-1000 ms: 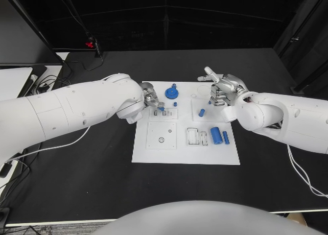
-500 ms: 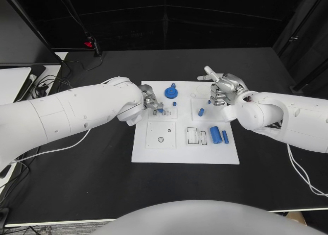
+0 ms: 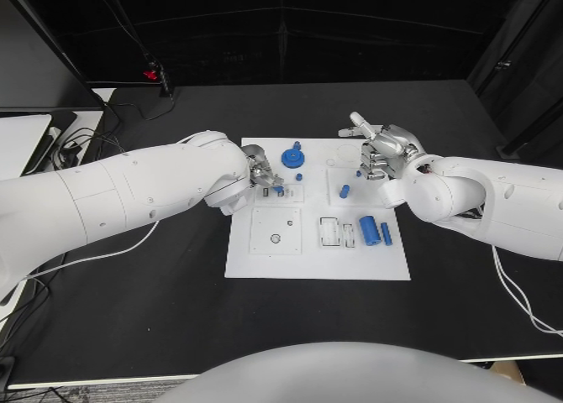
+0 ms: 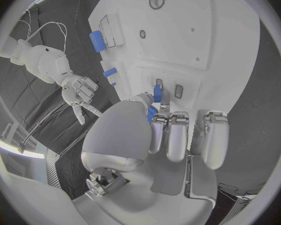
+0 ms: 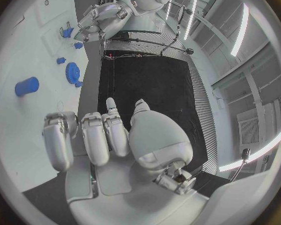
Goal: Assemble the parts on the task board
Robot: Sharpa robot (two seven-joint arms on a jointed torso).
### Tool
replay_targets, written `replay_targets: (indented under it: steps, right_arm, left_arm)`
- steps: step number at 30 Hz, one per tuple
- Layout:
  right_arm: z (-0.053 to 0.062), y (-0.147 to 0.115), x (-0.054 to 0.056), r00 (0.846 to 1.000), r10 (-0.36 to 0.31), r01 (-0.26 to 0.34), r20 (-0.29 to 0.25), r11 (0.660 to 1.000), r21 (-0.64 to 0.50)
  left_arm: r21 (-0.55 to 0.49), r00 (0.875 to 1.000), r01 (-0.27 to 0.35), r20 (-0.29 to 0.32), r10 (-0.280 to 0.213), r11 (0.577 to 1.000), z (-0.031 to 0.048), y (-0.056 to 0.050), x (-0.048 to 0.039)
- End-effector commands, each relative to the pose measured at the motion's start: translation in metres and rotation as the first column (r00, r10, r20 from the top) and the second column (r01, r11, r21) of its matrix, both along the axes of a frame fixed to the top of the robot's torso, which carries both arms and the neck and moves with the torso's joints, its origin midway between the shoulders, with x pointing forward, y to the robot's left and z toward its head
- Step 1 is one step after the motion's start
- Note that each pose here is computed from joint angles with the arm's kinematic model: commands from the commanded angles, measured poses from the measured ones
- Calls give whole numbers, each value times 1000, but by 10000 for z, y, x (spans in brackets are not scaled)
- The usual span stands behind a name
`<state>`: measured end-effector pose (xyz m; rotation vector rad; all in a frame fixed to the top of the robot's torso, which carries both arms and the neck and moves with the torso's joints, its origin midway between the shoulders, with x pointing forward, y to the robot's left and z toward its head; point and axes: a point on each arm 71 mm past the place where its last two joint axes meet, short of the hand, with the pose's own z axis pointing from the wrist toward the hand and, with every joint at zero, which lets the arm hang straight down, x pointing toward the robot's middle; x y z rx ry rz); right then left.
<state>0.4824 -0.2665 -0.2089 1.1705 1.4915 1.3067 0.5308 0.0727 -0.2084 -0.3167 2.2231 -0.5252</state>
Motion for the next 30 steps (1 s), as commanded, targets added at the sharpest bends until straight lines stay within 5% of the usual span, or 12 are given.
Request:
replay_targets:
  steps: [1, 30]
  right_arm:
    - [19, 19, 0, 1000, 11, -12, 11, 1000, 9]
    - [17, 8, 1, 1000, 11, -11, 12, 1000, 9]
  left_arm:
    - [26, 1000, 13, -23, -12, 1000, -15, -4, -11]
    - [37, 999, 16, -39, -15, 999, -37, 33, -9]
